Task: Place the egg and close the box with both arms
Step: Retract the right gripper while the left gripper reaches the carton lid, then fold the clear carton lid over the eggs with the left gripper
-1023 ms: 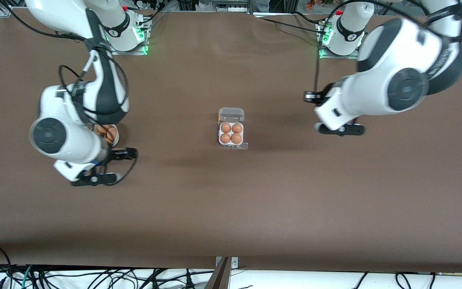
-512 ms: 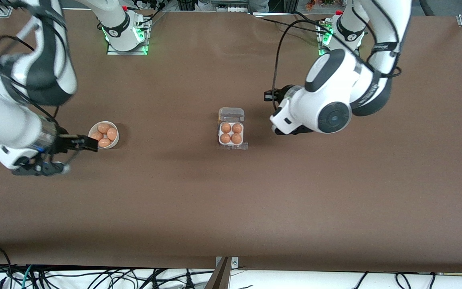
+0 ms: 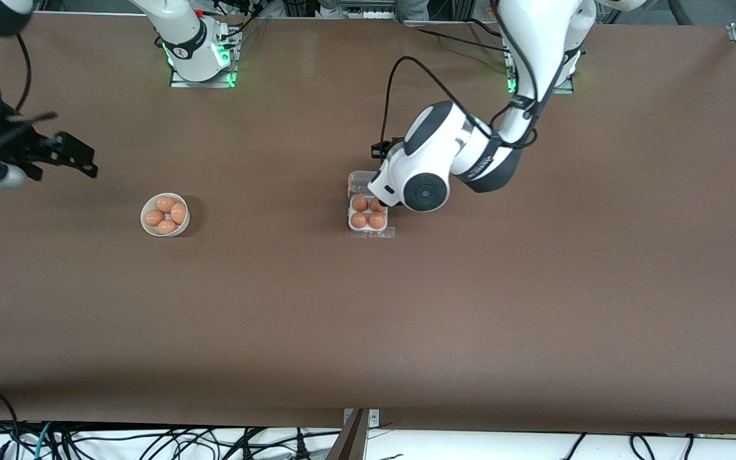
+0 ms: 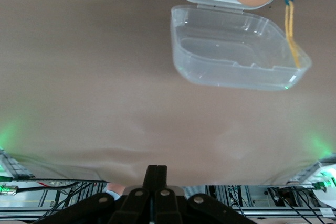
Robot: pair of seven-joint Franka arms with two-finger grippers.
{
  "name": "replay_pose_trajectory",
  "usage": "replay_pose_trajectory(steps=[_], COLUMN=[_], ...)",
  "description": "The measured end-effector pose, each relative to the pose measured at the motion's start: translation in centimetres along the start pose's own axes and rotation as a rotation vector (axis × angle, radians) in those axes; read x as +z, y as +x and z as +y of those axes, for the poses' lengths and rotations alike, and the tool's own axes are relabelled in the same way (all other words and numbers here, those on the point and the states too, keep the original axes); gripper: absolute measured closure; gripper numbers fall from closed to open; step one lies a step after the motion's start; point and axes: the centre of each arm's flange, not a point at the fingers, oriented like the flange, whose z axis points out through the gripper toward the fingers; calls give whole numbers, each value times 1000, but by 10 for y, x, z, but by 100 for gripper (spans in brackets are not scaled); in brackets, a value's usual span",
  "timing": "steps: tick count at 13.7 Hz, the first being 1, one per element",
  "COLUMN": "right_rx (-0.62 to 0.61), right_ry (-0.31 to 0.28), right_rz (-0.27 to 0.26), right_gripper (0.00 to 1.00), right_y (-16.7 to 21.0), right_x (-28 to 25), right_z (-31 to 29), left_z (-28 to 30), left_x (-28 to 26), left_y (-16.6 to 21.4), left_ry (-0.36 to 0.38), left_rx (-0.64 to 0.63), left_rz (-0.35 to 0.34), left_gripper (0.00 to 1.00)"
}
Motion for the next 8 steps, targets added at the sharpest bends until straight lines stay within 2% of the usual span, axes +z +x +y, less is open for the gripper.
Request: replay_pose_trajectory(steps=[3,8], right_rx=[38,39], right_ry=[-1,-2], right_rz=[-25,-58], right_gripper=[0,0], right_y=[-17,-8], right_x=[-9,13], right_z=[2,2], left_z=[11,26], left_x=[17,29], left_y=[4,11], left_ry=[11,-16], left_rx=[0,-15], left_rz=[5,57], left_gripper=[99,99])
